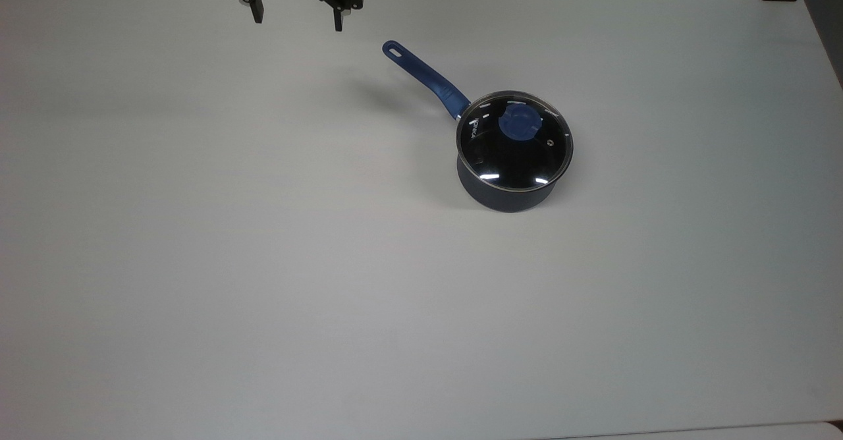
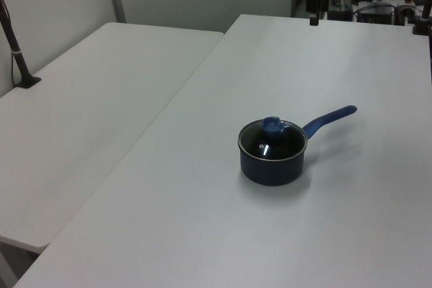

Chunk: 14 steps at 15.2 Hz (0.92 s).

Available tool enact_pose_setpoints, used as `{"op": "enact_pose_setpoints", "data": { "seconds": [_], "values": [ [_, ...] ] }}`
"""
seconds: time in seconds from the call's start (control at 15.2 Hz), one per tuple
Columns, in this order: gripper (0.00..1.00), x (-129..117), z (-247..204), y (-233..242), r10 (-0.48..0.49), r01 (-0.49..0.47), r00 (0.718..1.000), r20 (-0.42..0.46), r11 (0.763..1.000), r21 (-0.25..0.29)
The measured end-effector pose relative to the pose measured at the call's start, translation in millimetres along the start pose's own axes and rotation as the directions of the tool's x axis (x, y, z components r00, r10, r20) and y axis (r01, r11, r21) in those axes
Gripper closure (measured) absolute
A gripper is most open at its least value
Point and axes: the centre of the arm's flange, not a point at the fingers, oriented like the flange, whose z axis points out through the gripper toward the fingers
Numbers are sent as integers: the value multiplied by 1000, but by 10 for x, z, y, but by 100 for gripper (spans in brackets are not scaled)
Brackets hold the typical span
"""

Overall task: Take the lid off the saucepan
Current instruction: 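Move the gripper over the saucepan and lower it to the blue lid knob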

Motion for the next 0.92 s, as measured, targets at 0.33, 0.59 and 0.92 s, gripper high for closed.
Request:
{"op": "enact_pose_setpoints", "data": {
  "seconds": [0.33, 0.59, 0.92],
  "values": [
    [0, 28, 63, -62, -9, 9, 1000, 11, 1000, 0],
    [0, 142, 231, -184, -27, 27, 1000, 16, 1000, -5],
    [0, 214, 417, -707, -83, 82, 996, 35, 996, 28]
  ]
}}
